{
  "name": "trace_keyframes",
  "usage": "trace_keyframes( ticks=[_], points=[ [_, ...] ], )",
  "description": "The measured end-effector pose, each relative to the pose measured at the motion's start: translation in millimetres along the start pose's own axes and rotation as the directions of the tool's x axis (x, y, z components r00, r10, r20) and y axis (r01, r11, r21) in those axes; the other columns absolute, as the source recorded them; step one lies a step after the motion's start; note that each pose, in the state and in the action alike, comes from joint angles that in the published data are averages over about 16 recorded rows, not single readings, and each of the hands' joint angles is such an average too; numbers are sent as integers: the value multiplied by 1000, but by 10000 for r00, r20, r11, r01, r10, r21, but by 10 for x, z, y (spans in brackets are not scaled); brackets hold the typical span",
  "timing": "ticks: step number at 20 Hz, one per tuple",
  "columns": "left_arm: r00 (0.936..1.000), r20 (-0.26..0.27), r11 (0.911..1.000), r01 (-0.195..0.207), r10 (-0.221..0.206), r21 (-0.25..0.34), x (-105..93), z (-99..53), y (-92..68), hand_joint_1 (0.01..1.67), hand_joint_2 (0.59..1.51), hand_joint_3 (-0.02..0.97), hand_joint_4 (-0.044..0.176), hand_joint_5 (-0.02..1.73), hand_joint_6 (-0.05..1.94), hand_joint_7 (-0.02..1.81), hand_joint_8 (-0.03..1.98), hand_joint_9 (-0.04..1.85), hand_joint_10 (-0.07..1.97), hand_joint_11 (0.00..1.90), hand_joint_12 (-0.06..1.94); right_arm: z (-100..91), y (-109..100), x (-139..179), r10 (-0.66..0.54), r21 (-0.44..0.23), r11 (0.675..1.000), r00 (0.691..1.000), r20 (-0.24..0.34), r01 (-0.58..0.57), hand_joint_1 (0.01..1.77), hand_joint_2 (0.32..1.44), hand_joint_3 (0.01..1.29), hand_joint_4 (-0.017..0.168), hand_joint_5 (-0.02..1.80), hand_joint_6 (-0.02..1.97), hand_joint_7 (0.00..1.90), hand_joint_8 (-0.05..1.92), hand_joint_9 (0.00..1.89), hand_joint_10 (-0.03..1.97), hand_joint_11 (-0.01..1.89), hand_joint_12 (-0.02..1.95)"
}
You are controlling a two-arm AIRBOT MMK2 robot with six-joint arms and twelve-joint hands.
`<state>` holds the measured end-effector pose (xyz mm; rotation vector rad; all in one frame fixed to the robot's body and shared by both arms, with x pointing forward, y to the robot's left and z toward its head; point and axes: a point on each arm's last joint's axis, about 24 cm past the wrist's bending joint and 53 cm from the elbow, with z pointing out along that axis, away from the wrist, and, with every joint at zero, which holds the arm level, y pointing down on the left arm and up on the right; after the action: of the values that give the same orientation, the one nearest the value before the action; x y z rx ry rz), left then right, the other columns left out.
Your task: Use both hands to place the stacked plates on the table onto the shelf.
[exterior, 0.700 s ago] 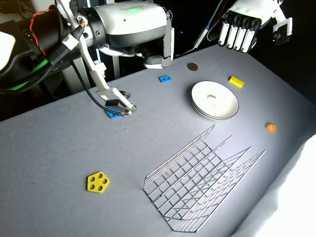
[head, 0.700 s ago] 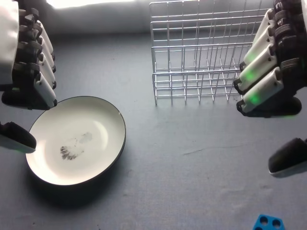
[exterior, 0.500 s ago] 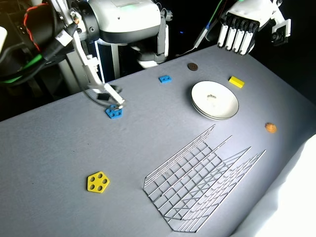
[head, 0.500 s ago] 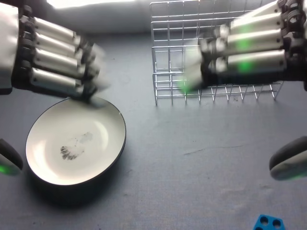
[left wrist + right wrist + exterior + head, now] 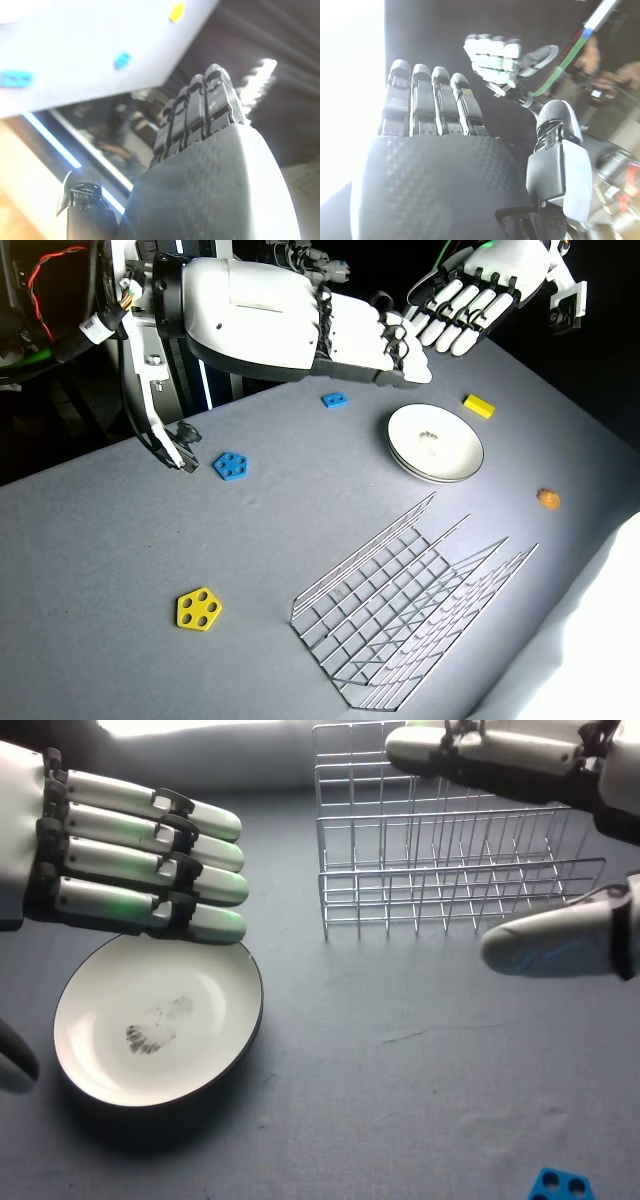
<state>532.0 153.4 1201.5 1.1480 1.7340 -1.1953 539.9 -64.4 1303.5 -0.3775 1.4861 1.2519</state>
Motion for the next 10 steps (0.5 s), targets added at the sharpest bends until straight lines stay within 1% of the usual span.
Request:
trace_keyframes(
  ticks=[2,5,8,10],
  points=[
    [9997,-217,9999,122,-125,-117,75,1,72,20,1070,16,6,14,-10,17,-10,16,9,14,-10,12,-48,76,163,320,9994,9999,-44,-161,21,1092,24,-2,17,17,17,15,14,5,17,-3],
    [9983,-498,9991,301,-315,-293,194,4,186,19,1068,16,5,17,-13,20,-12,19,8,15,-11,27,-83,206,301,570,9980,9994,-152,-292,20,1093,23,-4,17,15,17,11,16,1,19,-7],
    [9953,-836,9978,454,-494,-487,363,-1,308,18,1068,16,5,20,-13,20,-12,20,8,15,-10,29,-82,318,329,556,9980,9992,-218,-316,25,1092,23,-2,17,15,15,11,17,2,20,-6],
    [9918,-1115,9965,555,-622,-621,505,-9,388,18,1068,17,5,21,-13,20,-12,19,8,15,-9,30,-79,351,340,488,9983,9993,-140,-333,30,1091,23,-2,16,16,14,11,18,2,20,-7]
  ],
)
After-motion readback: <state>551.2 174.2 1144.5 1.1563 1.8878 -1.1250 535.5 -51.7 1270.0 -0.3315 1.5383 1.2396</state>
